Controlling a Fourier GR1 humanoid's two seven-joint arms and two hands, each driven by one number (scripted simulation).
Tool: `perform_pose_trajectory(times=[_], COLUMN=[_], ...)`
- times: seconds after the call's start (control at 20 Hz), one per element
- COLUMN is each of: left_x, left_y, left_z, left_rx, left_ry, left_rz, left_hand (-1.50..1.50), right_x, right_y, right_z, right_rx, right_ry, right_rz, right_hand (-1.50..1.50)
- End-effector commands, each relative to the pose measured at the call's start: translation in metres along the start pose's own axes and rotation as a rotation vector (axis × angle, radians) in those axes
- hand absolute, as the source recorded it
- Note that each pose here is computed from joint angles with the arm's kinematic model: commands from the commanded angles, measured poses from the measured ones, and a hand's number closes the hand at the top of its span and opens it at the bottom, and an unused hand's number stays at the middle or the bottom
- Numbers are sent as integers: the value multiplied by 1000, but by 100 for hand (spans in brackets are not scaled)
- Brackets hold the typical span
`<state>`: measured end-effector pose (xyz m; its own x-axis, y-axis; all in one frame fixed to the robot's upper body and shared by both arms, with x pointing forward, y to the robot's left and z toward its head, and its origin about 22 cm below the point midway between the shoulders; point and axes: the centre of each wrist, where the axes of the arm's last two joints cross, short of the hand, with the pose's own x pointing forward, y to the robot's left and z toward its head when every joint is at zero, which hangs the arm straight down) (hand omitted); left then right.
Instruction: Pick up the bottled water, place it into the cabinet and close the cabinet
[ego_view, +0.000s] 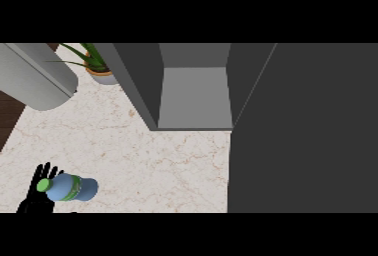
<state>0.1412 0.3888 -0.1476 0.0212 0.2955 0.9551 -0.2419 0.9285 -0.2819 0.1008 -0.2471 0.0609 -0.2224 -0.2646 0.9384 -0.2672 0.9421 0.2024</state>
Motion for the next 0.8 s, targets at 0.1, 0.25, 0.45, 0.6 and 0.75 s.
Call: perform_pose_trajectory(times=[0.1,0.25,0.45,0.6,0.75], left_x=[-25,-21,-30,-28,-31], left_y=[-18,-13,-26,-33,-26], left_z=[-10,-14,-12,-27,-15], left_rx=[-16,-26,-71,-85,-102], left_ry=[10,10,23,30,32], left_rz=[42,79,148,186,199], left_hand=[-150,-150,-150,-150,-150], right_x=[-11,-20,-8,-4,-24], right_y=[6,18,9,11,12], right_z=[7,-1,-14,6,6], right_rx=[12,10,4,1,5], right_ry=[15,17,16,10,24], right_rz=[-16,4,-10,-33,-20], right_hand=[-150,-150,-150,-150,-150])
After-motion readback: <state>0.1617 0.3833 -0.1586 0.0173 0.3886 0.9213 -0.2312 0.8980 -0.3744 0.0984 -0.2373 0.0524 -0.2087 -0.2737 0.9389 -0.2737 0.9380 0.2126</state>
